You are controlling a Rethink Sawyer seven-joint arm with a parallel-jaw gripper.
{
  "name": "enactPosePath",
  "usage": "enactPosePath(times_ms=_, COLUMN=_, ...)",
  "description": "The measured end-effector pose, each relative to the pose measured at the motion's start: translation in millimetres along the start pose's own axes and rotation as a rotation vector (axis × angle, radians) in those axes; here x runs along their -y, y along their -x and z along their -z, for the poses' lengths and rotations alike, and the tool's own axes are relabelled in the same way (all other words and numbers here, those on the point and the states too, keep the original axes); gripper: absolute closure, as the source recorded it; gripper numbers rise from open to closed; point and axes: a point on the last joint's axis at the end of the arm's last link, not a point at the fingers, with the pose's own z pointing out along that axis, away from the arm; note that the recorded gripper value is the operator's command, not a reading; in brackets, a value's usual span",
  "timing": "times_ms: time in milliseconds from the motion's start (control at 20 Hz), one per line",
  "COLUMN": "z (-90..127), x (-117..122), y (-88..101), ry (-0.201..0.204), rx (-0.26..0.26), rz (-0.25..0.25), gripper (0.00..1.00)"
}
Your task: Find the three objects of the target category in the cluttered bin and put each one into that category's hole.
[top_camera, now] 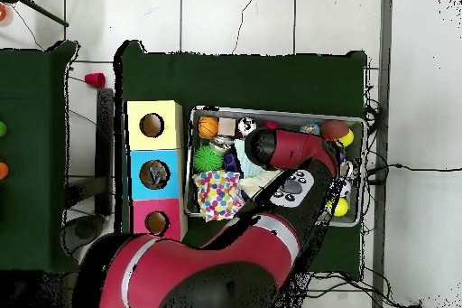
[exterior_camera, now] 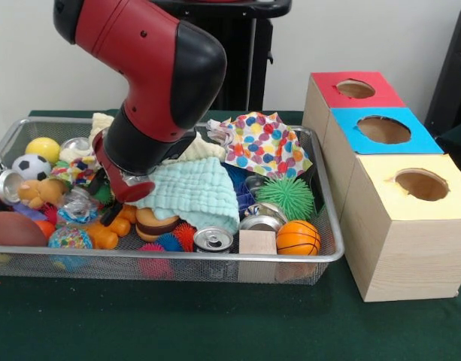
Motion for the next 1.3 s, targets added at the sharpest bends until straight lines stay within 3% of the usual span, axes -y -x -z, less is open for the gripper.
enactPosePath(times_ms=400, z=10.8, x=2.6, y=5.7, ry=-0.036, rx=0.036, rz=0.019, gripper=0.00)
enactPosePath(times_ms=500, z=16.5, x=9.9, y=16.7, ry=-0.079, rx=0.076, rz=0.032, gripper=0.00)
enactPosePath(times_ms=550, z=20.1, x=16.0, y=25.7, ry=-0.109, rx=0.113, rz=0.041, gripper=1.00)
enactPosePath(times_ms=700, z=22.8, x=20.8, y=32.0, ry=-0.133, rx=0.145, rz=0.046, gripper=1.00)
enactPosePath(times_ms=850, z=27.7, x=31.9, y=41.0, ry=-0.198, rx=0.223, rz=0.057, gripper=1.00)
enactPosePath(times_ms=1000, z=31.9, x=44.6, y=44.0, ry=-0.283, rx=0.333, rz=0.041, gripper=1.00)
enactPosePath(times_ms=1300, z=26.6, x=43.1, y=39.2, ry=-0.281, rx=0.391, rz=-0.007, gripper=1.00)
